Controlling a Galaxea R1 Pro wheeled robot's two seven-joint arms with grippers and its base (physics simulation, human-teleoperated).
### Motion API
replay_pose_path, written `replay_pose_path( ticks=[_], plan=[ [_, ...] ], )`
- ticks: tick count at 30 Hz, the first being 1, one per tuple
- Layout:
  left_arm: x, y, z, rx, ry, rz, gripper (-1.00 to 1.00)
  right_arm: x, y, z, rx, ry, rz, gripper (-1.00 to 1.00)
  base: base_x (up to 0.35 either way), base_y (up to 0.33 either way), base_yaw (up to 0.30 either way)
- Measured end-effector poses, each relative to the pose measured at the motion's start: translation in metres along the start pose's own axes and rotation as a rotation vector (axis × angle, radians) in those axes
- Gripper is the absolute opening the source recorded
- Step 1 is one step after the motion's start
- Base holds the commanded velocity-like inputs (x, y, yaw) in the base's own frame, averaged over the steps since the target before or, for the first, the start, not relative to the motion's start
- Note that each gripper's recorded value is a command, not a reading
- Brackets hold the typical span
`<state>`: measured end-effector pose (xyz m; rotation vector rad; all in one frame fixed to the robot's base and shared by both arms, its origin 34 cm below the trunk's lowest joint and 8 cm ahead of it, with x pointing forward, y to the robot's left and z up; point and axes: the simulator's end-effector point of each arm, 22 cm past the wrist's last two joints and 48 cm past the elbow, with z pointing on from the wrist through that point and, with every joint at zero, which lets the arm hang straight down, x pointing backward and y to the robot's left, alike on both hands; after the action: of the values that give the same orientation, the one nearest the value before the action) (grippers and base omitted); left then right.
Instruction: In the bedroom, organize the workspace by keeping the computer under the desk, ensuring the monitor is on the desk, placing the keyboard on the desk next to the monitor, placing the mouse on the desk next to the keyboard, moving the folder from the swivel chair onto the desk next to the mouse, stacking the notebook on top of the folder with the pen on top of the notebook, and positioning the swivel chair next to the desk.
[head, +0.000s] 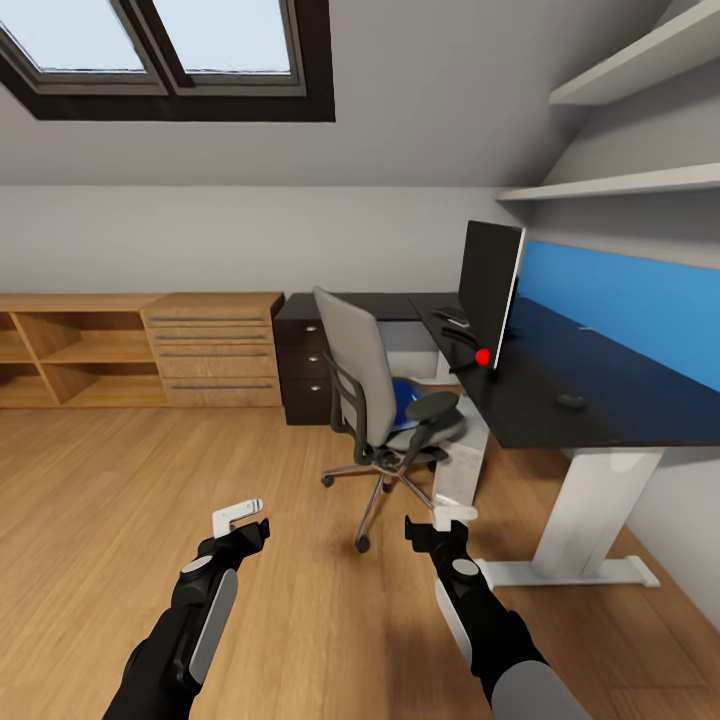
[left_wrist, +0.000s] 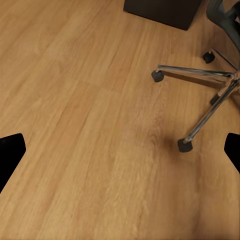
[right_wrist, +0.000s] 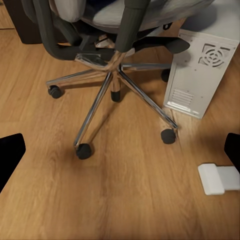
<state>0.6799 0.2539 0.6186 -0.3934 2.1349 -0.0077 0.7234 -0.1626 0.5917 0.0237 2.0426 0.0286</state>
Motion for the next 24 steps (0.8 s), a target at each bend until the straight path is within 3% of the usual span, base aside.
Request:
replay_pose_path(
  ticks=[24],
  plan=[
    [0.047, 0.011, 0.02, -0.002, 0.0, 0.003, 1.0, 0.046, -0.002, 0.013, 0.002, -0.009, 0.001, 1.0, 0.0, 0.0, 0.0]
  ],
)
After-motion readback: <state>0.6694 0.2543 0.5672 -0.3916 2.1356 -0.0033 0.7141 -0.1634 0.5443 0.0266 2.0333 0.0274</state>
